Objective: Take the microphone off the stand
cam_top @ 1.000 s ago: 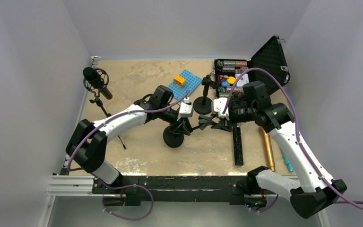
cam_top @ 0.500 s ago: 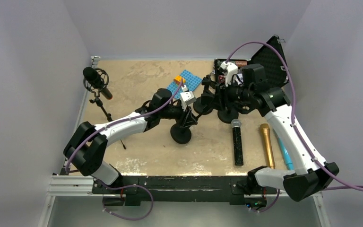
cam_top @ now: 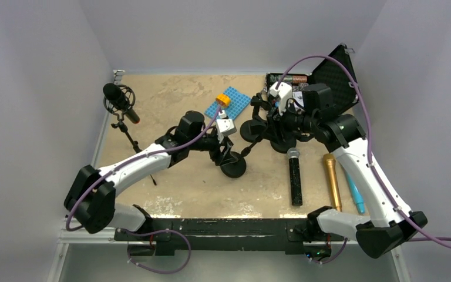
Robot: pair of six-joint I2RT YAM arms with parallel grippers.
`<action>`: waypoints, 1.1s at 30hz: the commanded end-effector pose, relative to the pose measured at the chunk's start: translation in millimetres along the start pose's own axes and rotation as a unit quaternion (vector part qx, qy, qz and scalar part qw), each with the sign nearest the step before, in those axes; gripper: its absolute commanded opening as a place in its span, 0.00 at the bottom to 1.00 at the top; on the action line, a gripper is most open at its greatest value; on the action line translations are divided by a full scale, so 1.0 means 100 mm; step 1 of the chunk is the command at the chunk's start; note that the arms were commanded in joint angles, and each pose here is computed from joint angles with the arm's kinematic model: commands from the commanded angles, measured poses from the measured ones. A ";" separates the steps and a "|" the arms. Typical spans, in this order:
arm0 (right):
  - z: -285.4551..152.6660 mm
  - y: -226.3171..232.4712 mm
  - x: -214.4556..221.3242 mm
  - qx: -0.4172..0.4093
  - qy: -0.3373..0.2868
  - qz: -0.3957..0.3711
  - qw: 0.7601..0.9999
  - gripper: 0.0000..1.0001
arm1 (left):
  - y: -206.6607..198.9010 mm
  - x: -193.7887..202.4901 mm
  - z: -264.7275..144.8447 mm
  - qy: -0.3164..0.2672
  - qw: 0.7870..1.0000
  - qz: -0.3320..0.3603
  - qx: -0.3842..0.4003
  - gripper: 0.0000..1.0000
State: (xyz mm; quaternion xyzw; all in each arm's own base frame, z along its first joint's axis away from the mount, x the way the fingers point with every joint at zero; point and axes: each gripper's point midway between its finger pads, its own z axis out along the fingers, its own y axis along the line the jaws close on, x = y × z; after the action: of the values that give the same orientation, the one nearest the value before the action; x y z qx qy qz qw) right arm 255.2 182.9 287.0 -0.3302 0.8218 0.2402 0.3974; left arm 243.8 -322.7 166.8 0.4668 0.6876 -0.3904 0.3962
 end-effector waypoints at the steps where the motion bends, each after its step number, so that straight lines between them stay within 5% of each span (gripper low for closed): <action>1: -0.27 0.14 -0.27 -0.029 -0.049 -0.150 0.987 0.00 | -0.16 -0.02 -0.33 0.014 0.998 0.062 0.017 0.69; 19: 0.21 0.33 -0.22 -0.102 0.034 -0.217 0.970 0.00 | -0.37 -1.50 -1.19 -0.132 0.983 0.106 -0.070 0.67; 33: 0.74 0.29 0.16 -0.095 0.115 -0.213 0.966 0.00 | -0.50 -0.96 -1.40 -0.064 0.987 0.125 -0.083 0.66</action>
State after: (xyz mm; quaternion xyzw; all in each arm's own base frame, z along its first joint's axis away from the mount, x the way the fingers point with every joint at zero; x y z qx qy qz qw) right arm 262.3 261.8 293.1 -0.5655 0.6895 0.2245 0.3931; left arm 198.2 -249.9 340.8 0.4770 0.6090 -0.3279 0.5423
